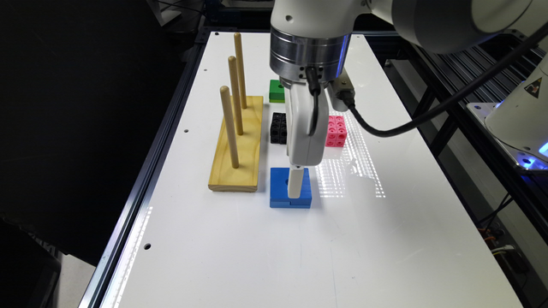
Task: Pick up blue block.
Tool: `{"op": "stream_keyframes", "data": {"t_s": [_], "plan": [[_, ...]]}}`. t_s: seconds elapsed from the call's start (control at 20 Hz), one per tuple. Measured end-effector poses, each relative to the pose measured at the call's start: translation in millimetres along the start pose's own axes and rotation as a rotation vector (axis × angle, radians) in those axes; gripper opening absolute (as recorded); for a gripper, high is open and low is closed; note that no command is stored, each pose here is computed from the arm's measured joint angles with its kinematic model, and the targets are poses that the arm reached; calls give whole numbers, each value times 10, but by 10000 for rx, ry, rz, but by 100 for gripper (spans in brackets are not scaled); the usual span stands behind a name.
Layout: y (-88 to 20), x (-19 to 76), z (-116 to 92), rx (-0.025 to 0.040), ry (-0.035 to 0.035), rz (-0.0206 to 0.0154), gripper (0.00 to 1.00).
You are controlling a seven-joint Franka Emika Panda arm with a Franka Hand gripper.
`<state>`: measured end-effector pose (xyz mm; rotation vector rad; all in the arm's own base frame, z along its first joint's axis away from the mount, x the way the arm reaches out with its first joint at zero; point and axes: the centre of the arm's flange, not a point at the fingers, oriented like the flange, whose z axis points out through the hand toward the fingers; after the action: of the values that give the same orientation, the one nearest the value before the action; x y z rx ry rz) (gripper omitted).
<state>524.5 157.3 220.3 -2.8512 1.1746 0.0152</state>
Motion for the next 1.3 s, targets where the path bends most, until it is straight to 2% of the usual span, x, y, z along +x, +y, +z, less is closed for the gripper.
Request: {"op": "stream_keyframes", "data": {"t_s": [0.05, 0.15, 0.4, 0.65, 0.9, 1.0, 1.1, 1.15, 1.3], "plan": [[4, 4, 50, -21, -23, 4, 100], [12, 12, 156, -15, -45, 14, 100], [1, 55, 398, 26, -65, 21, 100], [-36, 80, 416, 58, -56, 18, 100], [-38, 81, 415, 62, -53, 16, 100], [-33, 79, 432, 37, -71, 17, 100], [-31, 79, 476, 11, -85, 2, 100], [-30, 81, 475, 12, -82, 2, 0], [-30, 82, 475, 12, -82, 2, 0]]}}
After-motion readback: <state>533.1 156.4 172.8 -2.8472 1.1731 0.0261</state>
